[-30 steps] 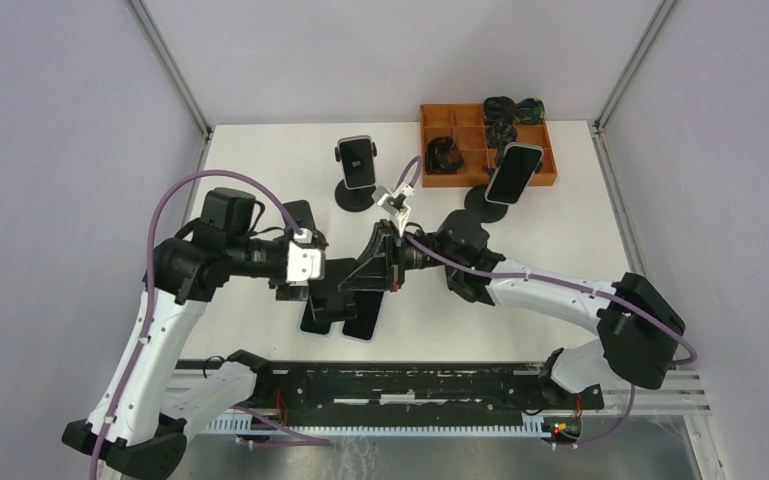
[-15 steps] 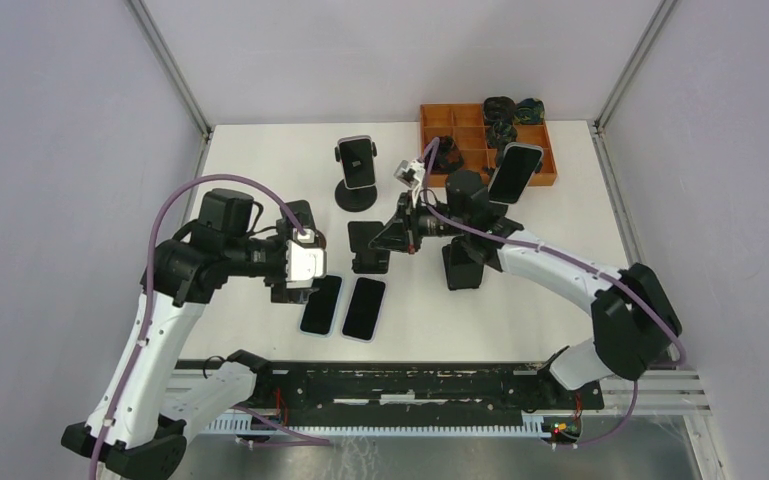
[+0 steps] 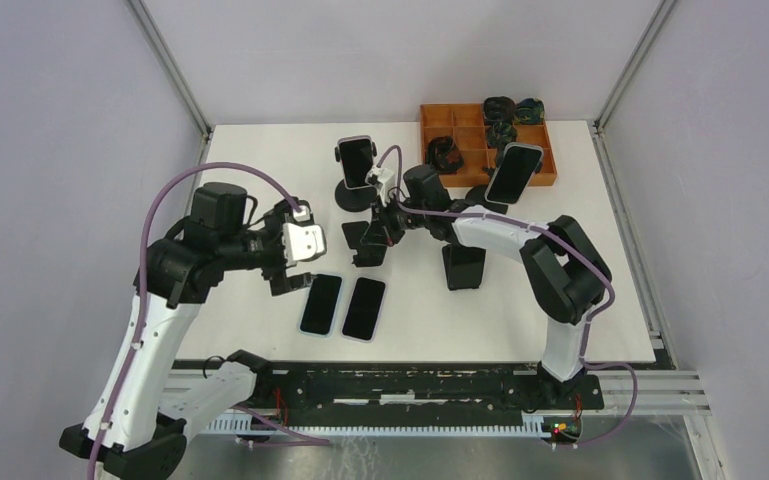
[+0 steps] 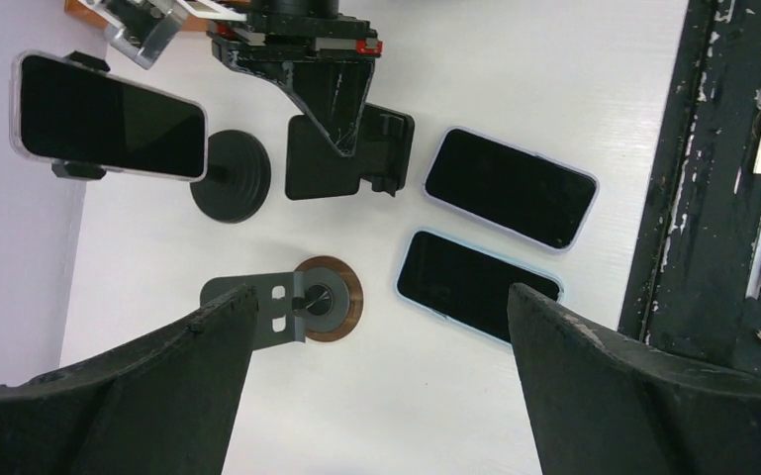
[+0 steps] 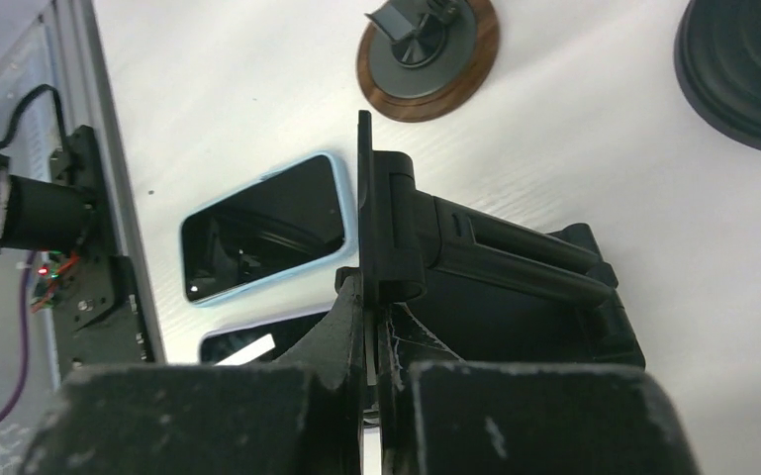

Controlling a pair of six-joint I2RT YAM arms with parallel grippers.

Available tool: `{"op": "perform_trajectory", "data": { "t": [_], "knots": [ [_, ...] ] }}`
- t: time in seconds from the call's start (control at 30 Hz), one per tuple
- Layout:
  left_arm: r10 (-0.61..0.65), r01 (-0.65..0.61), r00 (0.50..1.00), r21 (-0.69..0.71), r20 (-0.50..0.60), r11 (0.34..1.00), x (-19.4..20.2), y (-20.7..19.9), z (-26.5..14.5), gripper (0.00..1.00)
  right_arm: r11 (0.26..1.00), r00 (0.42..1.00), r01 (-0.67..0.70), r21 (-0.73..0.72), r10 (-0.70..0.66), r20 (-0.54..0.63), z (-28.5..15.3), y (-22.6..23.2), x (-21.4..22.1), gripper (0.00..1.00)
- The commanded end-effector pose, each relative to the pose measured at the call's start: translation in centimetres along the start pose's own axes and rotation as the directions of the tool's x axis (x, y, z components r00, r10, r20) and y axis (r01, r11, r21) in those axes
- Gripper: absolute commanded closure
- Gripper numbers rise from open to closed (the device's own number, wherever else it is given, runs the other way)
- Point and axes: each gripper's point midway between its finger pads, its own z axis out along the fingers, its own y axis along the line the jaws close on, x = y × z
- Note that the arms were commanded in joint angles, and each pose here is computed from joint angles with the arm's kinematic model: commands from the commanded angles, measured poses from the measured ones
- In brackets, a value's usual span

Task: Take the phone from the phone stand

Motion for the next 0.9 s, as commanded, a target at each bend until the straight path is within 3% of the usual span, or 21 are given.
{"op": "perform_trajectory", "data": {
  "t": [0.0,0.13,0.33,0.4,0.53,0.8,0.87],
  "knots": [
    [-0.072,0.071,0.997,-0.075,-0.021,0.995,-0.6,2.0,-0.6,0.00,0.993,0.993,0.114,0.024,-0.114,0.022,0.9,-1.1,-2.0,1.00],
    [-0.025,0.023,0.999,-0.103,-0.022,0.994,-0.7,2.4,-0.9,0.00,0.992,0.992,0.121,0.043,-0.119,-0.027,1.4,-2.5,-0.4,1.00],
    [-0.017,0.028,0.998,-0.170,0.067,0.985,-1.8,2.7,-1.1,0.00,0.991,0.988,0.127,0.052,-0.121,-0.100,1.3,-3.9,1.2,0.99],
    [-0.028,0.046,0.996,-0.207,0.089,0.977,-2.1,3.3,-1.2,0.00,0.989,0.984,0.129,0.068,-0.120,-0.133,1.2,-4.4,1.7,0.86],
    [-0.073,0.098,0.991,-0.243,0.112,0.965,-2.2,3.9,-1.1,0.00,0.982,0.984,0.142,0.121,-0.127,-0.127,-0.3,-4.6,1.2,0.46],
    [-0.080,0.104,0.990,-0.224,0.114,0.969,-2.3,4.0,-0.6,0.00,0.951,0.982,0.187,0.245,-0.188,-0.020,-4.5,-3.0,-3.2,0.06],
    [-0.089,0.114,0.989,-0.220,0.119,0.969,-2.4,4.0,-0.6,0.00,0.939,0.979,0.192,0.285,-0.204,0.015,-6.3,-2.1,-4.6,0.02]
  ]
}}
